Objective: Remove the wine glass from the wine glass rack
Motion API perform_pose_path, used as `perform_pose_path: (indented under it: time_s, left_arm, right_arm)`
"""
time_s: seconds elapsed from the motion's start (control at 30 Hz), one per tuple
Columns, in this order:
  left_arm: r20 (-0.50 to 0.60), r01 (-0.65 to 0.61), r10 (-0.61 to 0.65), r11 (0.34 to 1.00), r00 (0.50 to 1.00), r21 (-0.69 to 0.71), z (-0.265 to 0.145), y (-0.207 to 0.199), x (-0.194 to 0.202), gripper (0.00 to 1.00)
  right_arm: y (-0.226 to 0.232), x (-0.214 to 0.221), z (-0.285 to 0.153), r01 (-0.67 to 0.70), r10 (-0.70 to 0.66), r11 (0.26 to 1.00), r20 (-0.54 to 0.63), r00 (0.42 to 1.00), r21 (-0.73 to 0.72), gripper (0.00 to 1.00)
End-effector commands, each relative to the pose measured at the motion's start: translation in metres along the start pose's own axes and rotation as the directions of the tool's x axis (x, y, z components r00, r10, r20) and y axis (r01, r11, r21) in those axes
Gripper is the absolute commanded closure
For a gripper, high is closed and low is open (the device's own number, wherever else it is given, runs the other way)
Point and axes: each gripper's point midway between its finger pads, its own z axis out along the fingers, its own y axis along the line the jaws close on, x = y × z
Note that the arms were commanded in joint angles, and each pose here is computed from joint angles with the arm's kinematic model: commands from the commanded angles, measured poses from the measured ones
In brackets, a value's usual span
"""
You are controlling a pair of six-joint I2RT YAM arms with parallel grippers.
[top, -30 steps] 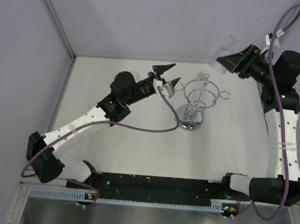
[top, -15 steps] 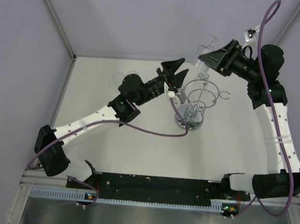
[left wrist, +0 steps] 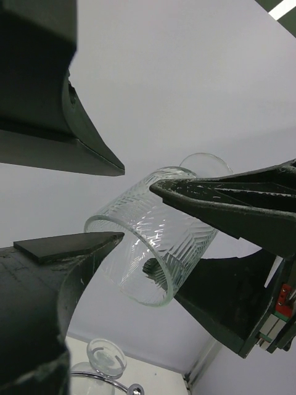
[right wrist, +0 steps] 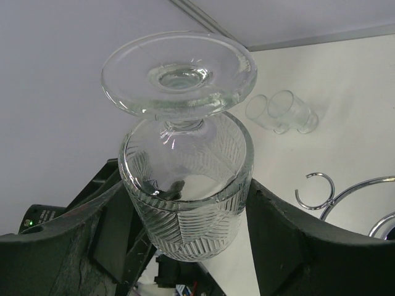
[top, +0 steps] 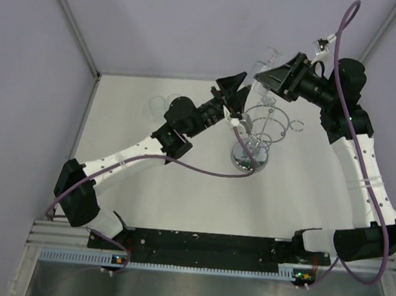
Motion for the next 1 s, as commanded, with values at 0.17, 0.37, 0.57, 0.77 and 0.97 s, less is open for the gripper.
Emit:
perform_pose_path:
  time_s: [0.17,0.37,0.57,0.77,0.97]
  left_arm:
    - [0.011,-0.076,0.078,0.988,0.997,-0.136,0.01,0.038,-0.008,0.73]
    - [0.004,-0.093,0.095,0.98,0.995,-0.174,0.014,0.044,-0.006,1.0]
    - [-0.011,-0.099,0.1,0.962,0.995,-0.254,0.016,0.065,-0.005,1.0]
    - [-0.086,-0.126,0.104,0.943,0.991,-0.307,0.01,0.092,0.014,1.0]
    - [-0.239,-0.123,0.047,0.943,0.97,-0.31,-0.017,0.117,0.064,1.0]
  right_arm:
    - [0.04,-0.028,-0.001,0.065,-0.057,0.993,0.091,0.994,-0.095,1.0]
    - [0.04,-0.006,0.009,0.079,-0.077,0.989,0.021,0.997,-0.122,0.57]
    - [0.031,0.013,0.016,0.09,-0.093,0.989,-0.026,0.995,-0.119,0.01]
    - [0.031,0.015,0.012,0.152,-0.157,0.98,-0.025,0.987,-0.131,0.01]
    - [0.044,0.028,-0.004,0.355,-0.37,0.906,-0.027,0.929,-0.231,0.01]
